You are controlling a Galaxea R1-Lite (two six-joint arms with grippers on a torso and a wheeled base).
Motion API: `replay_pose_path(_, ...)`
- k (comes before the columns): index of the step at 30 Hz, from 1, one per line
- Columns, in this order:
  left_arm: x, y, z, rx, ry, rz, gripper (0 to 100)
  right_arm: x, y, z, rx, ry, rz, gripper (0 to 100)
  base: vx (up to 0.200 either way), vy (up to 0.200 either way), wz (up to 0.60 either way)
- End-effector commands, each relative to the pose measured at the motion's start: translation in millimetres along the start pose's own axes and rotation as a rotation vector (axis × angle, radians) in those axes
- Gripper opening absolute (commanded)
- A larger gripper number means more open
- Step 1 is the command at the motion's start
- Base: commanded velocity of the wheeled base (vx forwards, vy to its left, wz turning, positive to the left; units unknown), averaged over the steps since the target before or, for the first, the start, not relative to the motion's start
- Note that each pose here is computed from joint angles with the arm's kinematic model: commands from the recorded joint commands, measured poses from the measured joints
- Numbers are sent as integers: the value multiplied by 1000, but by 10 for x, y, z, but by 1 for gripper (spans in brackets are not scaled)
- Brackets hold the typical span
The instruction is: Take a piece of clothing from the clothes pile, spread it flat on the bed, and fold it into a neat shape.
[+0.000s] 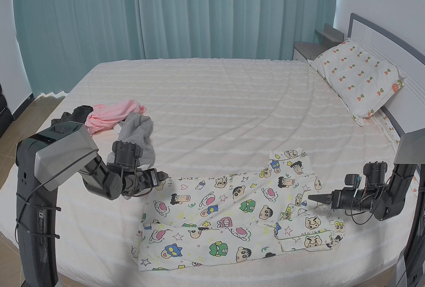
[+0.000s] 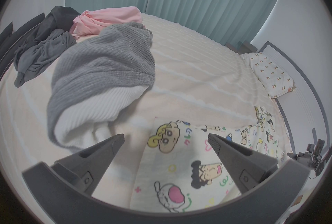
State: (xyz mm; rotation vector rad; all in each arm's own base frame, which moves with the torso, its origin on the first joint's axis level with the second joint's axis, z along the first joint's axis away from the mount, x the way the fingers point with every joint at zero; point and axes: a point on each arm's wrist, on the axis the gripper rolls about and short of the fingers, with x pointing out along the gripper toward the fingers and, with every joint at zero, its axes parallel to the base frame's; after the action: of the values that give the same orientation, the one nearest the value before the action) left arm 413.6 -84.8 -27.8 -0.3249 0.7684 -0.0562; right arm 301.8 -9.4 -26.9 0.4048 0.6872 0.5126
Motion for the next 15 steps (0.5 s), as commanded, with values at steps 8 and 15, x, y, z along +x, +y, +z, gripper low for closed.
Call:
replay_pose_path(8,214,-96,-165,22,35,-13,100,-2,27,-3,-5,2,5,100,0,0,0)
replay_pose_path(15,287,-144,-155,23,22,-21,100,6,38,-5,-6,5,9,100,0,0,0)
